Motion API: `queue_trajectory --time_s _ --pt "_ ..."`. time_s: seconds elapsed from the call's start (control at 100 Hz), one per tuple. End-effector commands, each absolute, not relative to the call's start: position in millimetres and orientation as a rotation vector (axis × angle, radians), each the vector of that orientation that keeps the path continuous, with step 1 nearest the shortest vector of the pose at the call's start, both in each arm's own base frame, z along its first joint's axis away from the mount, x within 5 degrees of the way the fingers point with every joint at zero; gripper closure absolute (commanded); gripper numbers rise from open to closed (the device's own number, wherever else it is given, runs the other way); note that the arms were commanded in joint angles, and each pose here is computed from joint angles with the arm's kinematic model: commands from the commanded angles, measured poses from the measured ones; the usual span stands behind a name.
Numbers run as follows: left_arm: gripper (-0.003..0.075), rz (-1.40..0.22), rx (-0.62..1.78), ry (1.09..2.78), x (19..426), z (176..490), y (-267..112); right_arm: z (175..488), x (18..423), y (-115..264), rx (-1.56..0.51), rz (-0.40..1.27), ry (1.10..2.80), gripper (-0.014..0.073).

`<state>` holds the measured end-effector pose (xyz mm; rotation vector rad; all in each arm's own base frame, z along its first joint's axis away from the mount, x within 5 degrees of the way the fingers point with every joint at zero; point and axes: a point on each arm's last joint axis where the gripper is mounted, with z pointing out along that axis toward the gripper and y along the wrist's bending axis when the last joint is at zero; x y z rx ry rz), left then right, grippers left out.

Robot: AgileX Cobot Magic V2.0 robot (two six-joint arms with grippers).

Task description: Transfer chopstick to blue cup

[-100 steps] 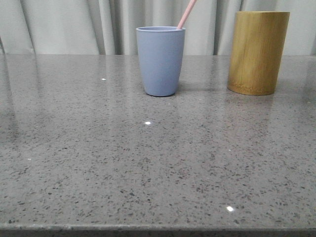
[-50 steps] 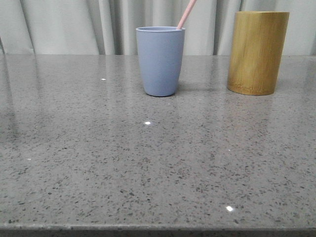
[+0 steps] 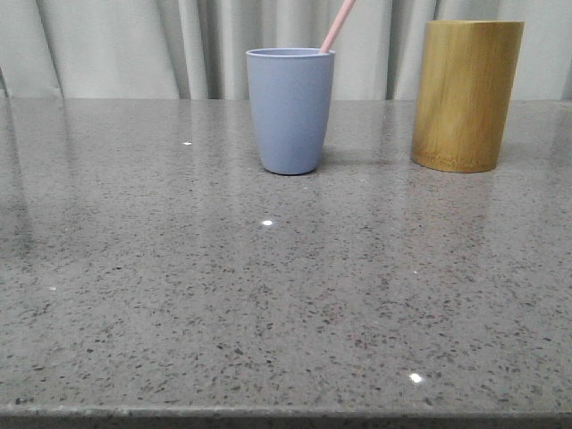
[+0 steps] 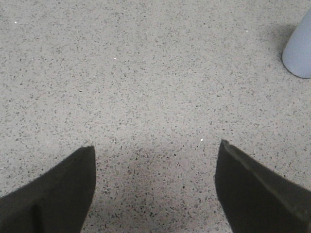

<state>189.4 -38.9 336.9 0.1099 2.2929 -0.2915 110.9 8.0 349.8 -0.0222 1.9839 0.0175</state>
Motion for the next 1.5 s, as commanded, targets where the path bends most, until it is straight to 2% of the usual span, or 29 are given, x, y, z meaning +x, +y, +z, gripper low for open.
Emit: queue_trajectory --time_s 0.0,0.17,0.26,0.38,0.56,0.6,1.49 --pt "0.0227 -0.316 0.072 2.190 191.2 353.2 -38.7 363.4 111.4 8.7 -0.035 0.028 1.888 0.0132" --pt "0.0228 -0.316 0.072 2.190 191.2 353.2 -38.7 365.0 111.9 9.2 -0.035 0.037 1.869 0.0137" --pt "0.0260 -0.316 0.072 2.190 191.2 353.2 -38.7 368.6 112.9 10.4 -0.043 0.050 1.828 0.0201" --pt "0.0400 -0.316 0.072 2.190 191.2 353.2 -38.7 374.8 114.2 12.5 -0.057 0.071 1.758 0.0371" --pt "0.0692 -0.316 0.072 2.190 191.2 353.2 -38.7 376.0 114.3 12.9 -0.059 0.075 1.745 0.0661" --pt "0.0738 -0.316 0.072 2.190 191.2 353.2 -38.7 375.9 114.3 12.8 -0.058 0.075 1.746 0.0661" --pt "0.0739 -0.313 0.072 2.191 191.4 350.3 -38.8 375.9 114.3 12.8 -0.058 0.075 1.746 0.0662"
